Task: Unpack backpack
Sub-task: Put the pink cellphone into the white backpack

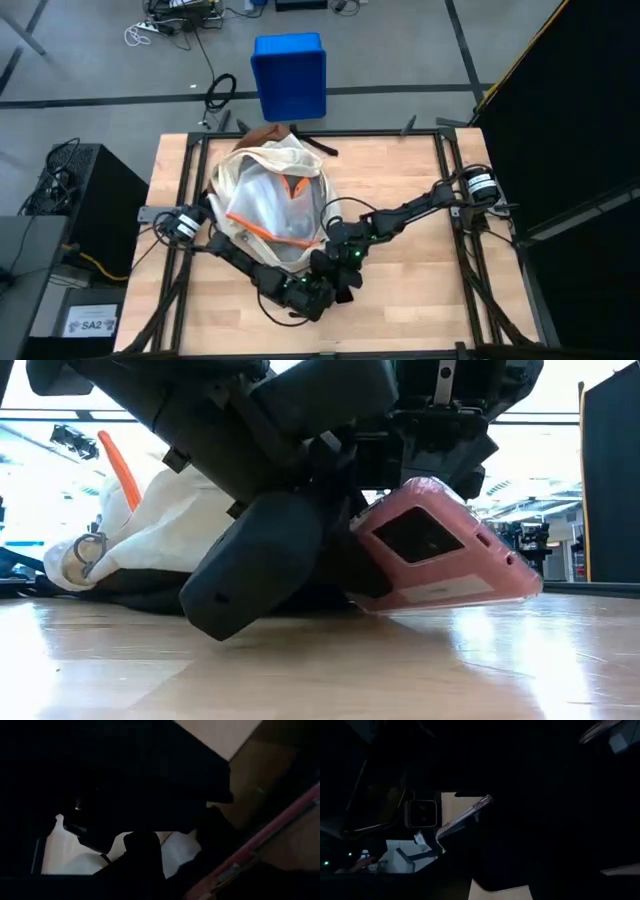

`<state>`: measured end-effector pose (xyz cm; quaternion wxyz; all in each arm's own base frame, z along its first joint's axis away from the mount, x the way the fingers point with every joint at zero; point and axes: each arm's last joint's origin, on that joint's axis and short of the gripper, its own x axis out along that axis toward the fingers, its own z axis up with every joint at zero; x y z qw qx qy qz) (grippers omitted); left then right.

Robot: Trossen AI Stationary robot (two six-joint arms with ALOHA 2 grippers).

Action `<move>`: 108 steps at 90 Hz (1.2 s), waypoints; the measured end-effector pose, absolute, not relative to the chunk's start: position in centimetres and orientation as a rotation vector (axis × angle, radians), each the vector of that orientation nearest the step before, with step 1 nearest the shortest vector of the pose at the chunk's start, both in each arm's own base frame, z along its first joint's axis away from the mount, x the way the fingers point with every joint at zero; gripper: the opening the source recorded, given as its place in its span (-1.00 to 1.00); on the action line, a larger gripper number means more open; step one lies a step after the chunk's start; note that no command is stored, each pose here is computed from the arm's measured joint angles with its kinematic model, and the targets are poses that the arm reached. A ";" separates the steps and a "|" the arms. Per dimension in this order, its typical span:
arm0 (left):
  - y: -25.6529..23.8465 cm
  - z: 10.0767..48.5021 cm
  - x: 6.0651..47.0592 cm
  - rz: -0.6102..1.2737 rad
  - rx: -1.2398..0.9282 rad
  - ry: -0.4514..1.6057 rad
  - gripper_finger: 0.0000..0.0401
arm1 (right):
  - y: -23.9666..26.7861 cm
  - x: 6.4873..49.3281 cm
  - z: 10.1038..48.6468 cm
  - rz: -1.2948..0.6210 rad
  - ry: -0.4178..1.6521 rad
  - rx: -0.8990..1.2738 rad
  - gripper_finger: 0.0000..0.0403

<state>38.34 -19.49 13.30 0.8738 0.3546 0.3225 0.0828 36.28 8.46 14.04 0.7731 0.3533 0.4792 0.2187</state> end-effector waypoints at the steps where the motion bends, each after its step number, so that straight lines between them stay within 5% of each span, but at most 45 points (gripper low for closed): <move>1: -19.5 13.3 38.3 0.172 0.740 0.672 -0.31 | 8.5 36.3 14.0 0.474 1.038 0.765 -0.37; 78: -19.9 13.7 38.2 0.202 0.758 0.652 -0.32 | 11.5 35.9 14.5 0.499 1.029 0.807 -0.33; 108: -19.5 13.5 38.0 0.235 0.771 0.681 -0.03 | 11.3 36.1 14.4 0.430 0.999 0.783 -0.31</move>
